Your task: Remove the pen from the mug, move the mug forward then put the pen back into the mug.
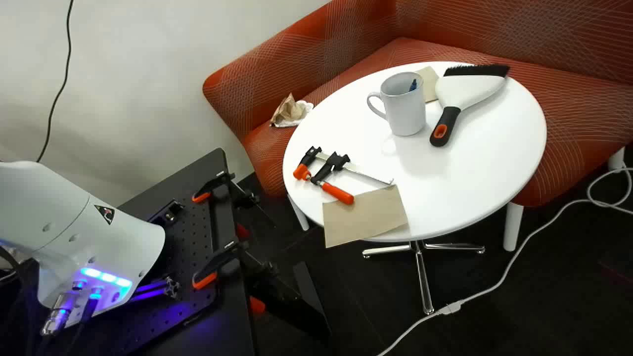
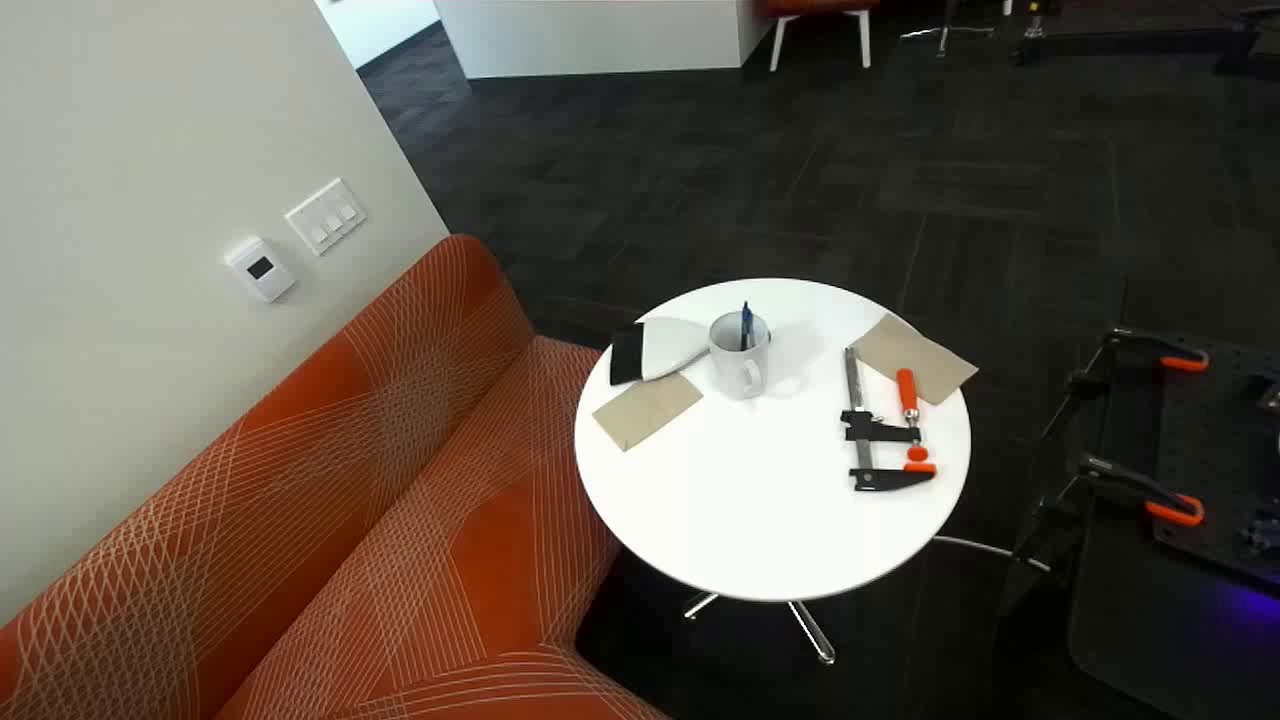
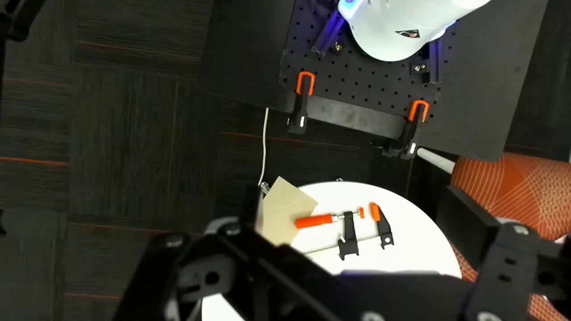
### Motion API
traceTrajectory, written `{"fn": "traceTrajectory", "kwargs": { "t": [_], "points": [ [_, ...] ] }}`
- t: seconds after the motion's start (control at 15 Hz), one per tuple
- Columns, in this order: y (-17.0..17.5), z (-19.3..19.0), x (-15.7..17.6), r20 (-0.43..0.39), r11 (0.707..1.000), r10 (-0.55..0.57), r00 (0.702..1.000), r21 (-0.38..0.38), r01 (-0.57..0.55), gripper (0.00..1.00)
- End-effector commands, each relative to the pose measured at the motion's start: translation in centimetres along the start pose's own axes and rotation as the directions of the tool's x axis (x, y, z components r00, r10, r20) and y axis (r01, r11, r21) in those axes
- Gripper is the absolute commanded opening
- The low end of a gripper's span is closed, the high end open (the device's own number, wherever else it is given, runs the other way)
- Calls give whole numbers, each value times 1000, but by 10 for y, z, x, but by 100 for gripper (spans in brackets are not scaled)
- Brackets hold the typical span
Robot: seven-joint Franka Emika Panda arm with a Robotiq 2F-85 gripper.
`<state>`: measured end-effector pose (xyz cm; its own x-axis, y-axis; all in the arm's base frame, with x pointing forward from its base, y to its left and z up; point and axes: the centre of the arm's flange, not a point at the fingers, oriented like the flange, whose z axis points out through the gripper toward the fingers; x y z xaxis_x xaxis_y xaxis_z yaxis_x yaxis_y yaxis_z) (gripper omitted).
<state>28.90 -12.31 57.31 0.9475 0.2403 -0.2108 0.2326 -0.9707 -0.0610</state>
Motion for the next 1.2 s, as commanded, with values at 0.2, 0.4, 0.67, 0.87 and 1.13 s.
{"fn": "traceTrajectory", "kwargs": {
  "t": [0.2, 0.4, 0.67, 0.87, 1.13],
  "points": [
    [0, 0, 0, 0, 1000, 0, 1000, 0, 0, 100],
    [0, 0, 0, 0, 1000, 0, 1000, 0, 0, 100],
    [-5, -2, 15, -14, 1000, 1, 1000, 1, -1, 100],
    [-19, -3, 51, -43, 1000, 0, 999, 12, 0, 100],
    [-41, 5, 109, -82, 999, 36, 996, 35, -33, 100]
  ]
}}
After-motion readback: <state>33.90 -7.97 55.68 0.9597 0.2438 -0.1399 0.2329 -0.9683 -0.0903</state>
